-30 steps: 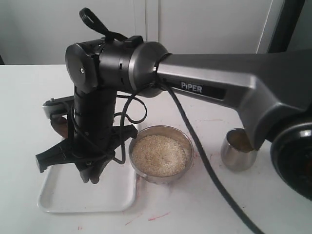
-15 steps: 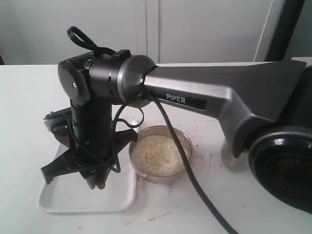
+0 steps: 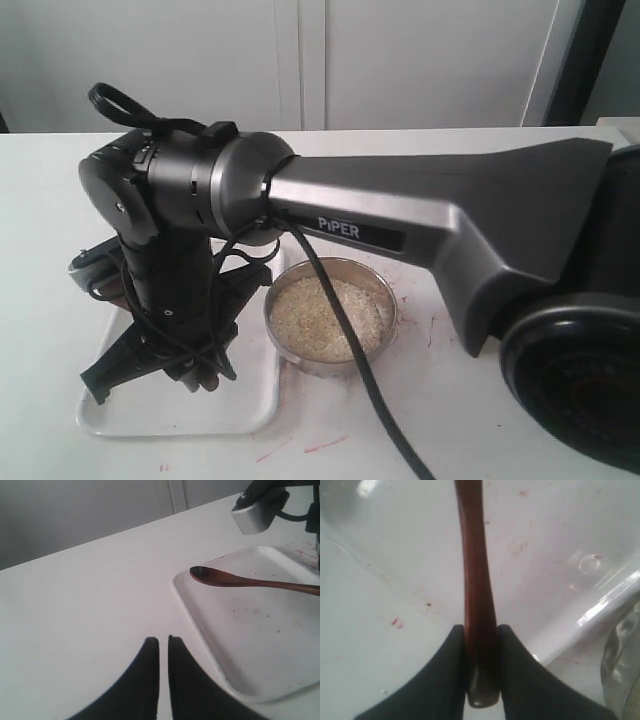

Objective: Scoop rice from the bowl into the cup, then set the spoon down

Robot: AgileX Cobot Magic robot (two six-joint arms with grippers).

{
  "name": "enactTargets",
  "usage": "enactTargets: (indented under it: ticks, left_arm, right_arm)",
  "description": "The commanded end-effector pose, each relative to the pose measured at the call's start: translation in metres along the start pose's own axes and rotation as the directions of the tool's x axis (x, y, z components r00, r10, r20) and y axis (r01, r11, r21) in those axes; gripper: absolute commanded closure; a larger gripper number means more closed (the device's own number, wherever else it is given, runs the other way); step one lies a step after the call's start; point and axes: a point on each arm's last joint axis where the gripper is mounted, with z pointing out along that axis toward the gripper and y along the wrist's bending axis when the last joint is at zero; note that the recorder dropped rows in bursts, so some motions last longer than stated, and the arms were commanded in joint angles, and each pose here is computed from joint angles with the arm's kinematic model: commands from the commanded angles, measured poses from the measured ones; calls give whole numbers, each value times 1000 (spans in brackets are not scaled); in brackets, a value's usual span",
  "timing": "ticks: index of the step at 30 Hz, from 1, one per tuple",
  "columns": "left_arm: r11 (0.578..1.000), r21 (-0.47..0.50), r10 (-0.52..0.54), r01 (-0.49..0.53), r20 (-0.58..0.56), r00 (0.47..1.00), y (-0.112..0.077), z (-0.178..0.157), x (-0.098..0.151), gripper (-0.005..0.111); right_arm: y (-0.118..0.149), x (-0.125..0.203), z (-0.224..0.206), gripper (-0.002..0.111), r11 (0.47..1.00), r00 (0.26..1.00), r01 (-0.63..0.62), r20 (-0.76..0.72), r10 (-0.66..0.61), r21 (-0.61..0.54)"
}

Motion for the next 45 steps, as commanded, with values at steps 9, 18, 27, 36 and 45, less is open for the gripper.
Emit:
enactTargets:
  ticks: [9,18,27,36,45]
  left_arm:
    - [1000,-2,0,0,3,1000,0,0,-2,92]
    - [1000,-2,0,0,3,1000,0,0,-2,92]
    - [1000,-2,0,0,3,1000,0,0,-2,92]
    - [1000,-2,0,0,3,1000,0,0,-2,92]
    - [1000,-2,0,0,3,1000,0,0,-2,92]
  right_arm:
    - [0,-3,20,108,999,999,29,-37,-28,28]
    - [-2,-3,30,108,998,998,37,-54,-34,49]
    - [-3,-3,32,108,998,998,41,-59,-37,58]
    - [-3,-3,34,108,997,997,42,-62,-38,60]
    - [-3,-3,34,108,997,997,43,-62,-39,62]
